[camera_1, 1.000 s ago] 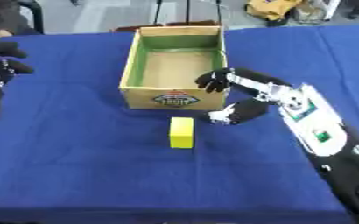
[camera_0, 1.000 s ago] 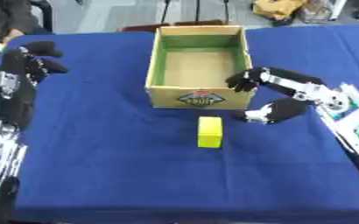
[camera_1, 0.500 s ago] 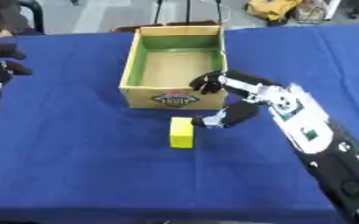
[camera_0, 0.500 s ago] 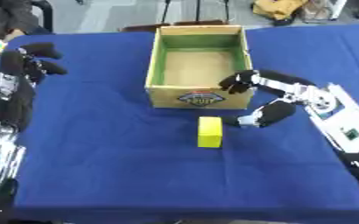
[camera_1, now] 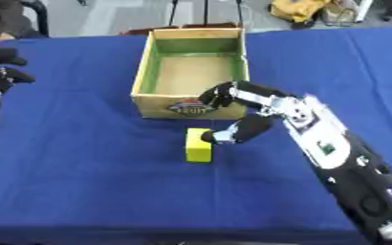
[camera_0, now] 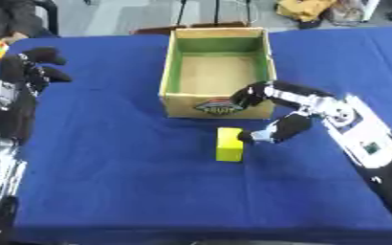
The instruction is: Pick up objects on the table and place them in the box.
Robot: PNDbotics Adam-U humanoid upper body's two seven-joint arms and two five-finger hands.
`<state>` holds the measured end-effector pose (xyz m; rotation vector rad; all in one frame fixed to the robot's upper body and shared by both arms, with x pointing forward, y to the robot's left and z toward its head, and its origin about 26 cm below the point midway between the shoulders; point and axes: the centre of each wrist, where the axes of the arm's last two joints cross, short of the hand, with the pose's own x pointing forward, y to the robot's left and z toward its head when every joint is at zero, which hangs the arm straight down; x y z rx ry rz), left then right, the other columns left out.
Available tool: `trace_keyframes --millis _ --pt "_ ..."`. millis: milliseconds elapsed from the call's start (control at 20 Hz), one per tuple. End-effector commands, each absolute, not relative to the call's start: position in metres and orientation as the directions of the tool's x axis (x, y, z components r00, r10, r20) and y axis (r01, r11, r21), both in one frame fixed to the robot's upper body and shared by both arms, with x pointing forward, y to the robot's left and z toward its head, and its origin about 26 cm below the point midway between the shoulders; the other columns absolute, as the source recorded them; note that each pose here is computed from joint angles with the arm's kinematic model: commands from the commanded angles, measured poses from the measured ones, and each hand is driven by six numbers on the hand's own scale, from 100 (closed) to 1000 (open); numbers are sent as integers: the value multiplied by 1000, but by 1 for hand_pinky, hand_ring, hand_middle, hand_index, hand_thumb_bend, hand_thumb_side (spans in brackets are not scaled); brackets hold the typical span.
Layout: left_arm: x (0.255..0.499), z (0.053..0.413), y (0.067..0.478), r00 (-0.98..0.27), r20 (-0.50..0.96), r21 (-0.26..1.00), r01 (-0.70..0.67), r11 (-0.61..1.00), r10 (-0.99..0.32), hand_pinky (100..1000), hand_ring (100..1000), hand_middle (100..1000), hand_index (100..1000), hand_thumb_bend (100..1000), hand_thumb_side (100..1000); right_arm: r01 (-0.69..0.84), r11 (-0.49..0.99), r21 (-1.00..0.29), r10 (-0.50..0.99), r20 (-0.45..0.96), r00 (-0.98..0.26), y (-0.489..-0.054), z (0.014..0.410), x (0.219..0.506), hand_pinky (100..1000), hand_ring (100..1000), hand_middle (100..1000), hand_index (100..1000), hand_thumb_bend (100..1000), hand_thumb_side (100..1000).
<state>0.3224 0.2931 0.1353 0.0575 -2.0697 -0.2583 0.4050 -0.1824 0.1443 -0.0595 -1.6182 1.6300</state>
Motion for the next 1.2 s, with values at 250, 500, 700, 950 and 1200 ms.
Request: trace_keyframes --millis 250,500,700,950,1200 --pt "322 142 293 -511 846 215 74 974 -149 698 547 609 745 836 872 -486 118 -866 540 466 -701 -173 154 403 837 822 816 909 469 499" --pt "322 142 293 -510 847 215 73 974 -149 697 547 609 745 837 873 -502 88 -861 529 467 -709 -168 151 399 833 797 789 892 467 498" --pt "322 142 293 -510 847 215 75 974 -148 698 547 609 745 836 873 -503 54 -863 532 451 -717 -164 147 398 822 760 752 863 465 497" --pt "322 142 292 -510 847 215 75 974 -148 698 547 609 745 836 873 -510 37 -859 538 448 -714 -162 140 398 817 753 735 845 463 498" --pt "322 142 292 -510 847 214 76 974 -146 698 546 609 745 835 874 -515 24 -857 549 442 -709 -162 133 399 811 739 714 832 461 497"
